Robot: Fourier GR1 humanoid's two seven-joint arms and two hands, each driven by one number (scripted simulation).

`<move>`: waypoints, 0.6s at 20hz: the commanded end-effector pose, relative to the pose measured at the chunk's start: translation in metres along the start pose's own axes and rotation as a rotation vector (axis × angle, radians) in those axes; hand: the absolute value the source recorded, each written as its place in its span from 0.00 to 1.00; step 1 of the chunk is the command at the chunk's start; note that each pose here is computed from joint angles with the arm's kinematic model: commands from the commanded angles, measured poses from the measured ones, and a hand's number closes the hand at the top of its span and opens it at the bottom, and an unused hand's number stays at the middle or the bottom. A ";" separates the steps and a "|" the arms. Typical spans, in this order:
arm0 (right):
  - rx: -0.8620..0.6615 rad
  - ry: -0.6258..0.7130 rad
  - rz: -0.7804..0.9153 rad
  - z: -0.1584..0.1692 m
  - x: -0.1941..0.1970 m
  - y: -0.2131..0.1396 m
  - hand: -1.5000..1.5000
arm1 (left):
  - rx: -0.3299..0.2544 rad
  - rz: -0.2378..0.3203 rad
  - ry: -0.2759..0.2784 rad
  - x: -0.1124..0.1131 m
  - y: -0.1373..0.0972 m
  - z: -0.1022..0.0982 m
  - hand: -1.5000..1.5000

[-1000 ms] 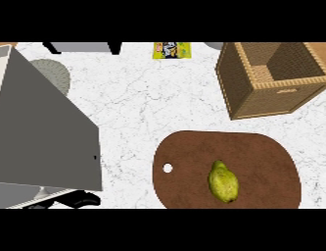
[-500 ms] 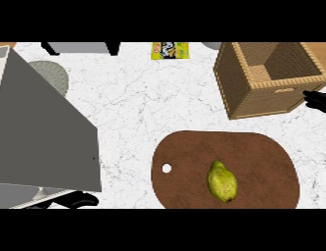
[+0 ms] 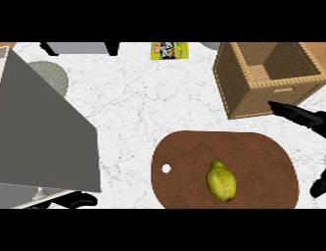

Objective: Pick the pear from the cutting board and place it in the basket

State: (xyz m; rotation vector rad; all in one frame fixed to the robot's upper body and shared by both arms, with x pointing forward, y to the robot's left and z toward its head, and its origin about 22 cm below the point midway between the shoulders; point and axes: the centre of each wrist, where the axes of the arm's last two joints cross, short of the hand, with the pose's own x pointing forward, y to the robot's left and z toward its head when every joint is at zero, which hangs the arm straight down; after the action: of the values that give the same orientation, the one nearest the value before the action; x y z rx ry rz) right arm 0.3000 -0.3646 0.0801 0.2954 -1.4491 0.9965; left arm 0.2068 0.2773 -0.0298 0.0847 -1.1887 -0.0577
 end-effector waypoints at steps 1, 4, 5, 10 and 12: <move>0.035 0.006 0.027 -0.012 -0.006 0.023 0.00 | 0.062 -0.012 0.165 -0.024 0.012 0.001 0.50; 0.036 -0.003 0.004 -0.020 -0.017 0.035 0.00 | 0.077 -0.031 0.180 -0.027 0.020 0.005 0.50; 0.021 -0.014 0.003 -0.035 -0.015 0.050 0.00 | 0.063 -0.016 0.173 -0.011 0.029 0.001 0.50; 0.028 -0.014 -0.006 -0.036 -0.026 0.071 0.00 | 0.070 -0.031 0.174 -0.019 0.020 0.007 0.50; 0.032 -0.008 -0.001 -0.037 -0.023 0.070 0.00 | 0.063 -0.008 0.184 -0.022 0.014 -0.005 0.50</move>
State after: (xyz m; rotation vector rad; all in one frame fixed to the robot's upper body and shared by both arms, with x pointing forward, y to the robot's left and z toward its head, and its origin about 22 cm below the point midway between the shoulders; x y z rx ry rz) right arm 0.2850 -0.3222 0.0316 0.3215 -1.4375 1.0176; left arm 0.2052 0.2788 -0.0295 0.0919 -1.1798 -0.0518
